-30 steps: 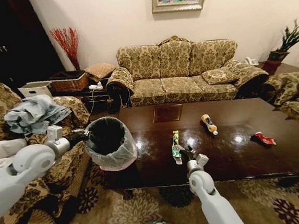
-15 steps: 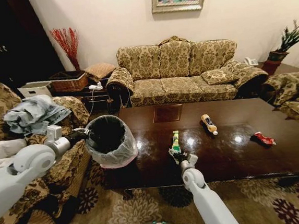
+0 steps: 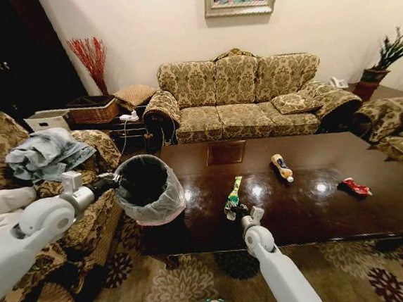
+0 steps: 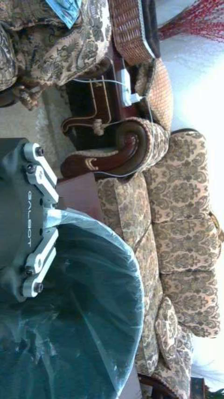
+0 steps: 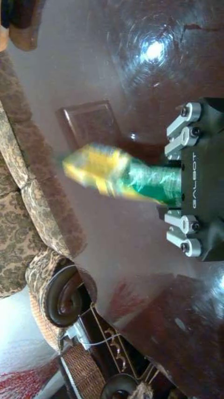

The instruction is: Move to the front of the table and place the trash on the table into the trash bin.

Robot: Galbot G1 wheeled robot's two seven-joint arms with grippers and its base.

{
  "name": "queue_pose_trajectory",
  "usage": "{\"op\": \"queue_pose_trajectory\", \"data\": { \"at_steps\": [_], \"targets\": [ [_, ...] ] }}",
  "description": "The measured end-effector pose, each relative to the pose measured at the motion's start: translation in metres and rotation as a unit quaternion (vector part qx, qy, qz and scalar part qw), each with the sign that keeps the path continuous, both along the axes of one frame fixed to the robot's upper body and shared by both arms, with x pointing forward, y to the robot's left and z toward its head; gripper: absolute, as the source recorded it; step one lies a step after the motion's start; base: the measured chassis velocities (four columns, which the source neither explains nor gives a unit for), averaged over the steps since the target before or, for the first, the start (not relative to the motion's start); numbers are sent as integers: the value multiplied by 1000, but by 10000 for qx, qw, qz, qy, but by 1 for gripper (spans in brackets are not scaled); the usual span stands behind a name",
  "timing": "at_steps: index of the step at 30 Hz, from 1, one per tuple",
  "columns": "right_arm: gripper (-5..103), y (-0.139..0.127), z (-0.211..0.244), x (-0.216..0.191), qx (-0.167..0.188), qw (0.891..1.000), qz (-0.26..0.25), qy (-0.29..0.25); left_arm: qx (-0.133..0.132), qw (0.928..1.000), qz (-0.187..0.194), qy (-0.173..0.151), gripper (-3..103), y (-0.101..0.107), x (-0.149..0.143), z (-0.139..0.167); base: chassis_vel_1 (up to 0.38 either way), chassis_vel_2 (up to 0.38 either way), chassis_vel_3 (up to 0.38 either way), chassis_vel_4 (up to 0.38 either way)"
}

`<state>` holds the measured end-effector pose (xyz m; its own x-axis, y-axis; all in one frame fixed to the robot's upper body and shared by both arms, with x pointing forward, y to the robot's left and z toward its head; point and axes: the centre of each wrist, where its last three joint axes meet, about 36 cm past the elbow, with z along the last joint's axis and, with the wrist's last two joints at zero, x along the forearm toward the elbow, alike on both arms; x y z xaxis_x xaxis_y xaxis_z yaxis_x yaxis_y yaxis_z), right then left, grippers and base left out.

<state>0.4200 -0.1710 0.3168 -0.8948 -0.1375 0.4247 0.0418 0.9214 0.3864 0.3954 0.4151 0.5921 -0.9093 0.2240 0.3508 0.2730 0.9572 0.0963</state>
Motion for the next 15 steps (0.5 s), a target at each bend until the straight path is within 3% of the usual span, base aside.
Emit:
{"op": "queue_pose_trajectory", "data": {
  "at_steps": [5, 7, 8, 15],
  "targets": [
    [24, -6, 10, -5, 45, 9999, -23, -152, 9, 10000, -40, -31, 2, -3, 0, 2, 0, 0, 0, 0],
    [24, -7, 11, -6, 49, 9998, -26, -173, 8, 10000, -42, -31, 2, -3, 0, 2, 0, 0, 0, 0],
    [16, -12, 12, -8, 52, 9997, -38, -223, -3, 10000, -44, -30, 2, -3, -1, 2, 0, 0, 0, 0],
    [5, -24, 16, -11, 45, 9996, -66, -282, -11, 10000, -45, -33, 2, -4, -2, 0, 0, 0, 0, 0]
  ]
}}
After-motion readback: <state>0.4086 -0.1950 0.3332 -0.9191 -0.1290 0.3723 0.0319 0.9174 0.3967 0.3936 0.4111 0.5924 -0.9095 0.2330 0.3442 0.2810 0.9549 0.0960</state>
